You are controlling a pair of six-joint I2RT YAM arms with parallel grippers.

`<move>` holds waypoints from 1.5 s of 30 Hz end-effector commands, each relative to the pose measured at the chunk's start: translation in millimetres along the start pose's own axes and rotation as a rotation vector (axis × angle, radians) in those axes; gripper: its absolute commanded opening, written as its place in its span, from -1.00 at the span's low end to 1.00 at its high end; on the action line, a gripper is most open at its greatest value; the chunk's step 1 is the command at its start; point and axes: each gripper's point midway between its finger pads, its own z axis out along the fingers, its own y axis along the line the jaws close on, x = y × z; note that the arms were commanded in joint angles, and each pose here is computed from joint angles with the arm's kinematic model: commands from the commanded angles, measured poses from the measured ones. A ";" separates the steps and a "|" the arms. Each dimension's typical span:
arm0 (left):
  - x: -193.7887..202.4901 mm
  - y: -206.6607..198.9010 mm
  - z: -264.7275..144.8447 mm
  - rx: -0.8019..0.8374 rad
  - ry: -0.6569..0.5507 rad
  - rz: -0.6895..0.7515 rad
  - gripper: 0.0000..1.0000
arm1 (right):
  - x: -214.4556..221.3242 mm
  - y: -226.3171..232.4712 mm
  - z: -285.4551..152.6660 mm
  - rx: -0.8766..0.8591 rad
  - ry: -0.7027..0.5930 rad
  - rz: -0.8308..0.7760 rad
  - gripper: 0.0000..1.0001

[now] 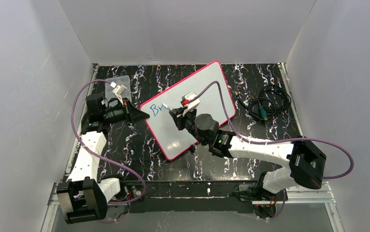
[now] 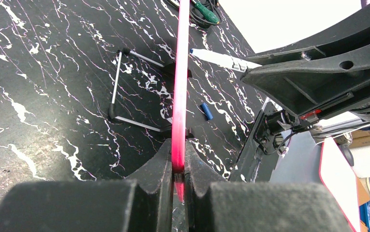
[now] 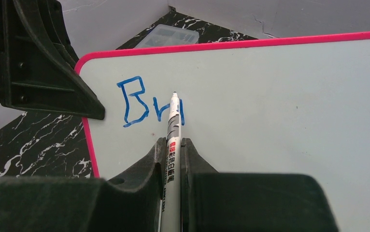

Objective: Write a sentence on the whiteboard

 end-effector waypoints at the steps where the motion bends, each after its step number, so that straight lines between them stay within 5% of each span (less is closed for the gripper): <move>1: -11.8 -10.3 -3.5 0.022 -0.019 0.088 -1.00 | -33.6 2.1 7.6 0.010 -0.094 0.025 -0.97; 19: -11.6 -11.2 -3.8 0.025 -0.019 0.089 -1.00 | -22.2 -0.9 14.6 0.025 -0.070 0.017 -0.97; 29: -12.3 -11.0 -4.2 0.017 -0.021 0.094 -1.00 | -65.6 -5.1 -28.3 -0.034 -0.152 0.052 -0.97; 45: -12.4 -11.9 -4.8 0.015 -0.024 0.098 -1.00 | -59.7 -18.7 -42.1 -0.120 -0.087 0.014 -0.97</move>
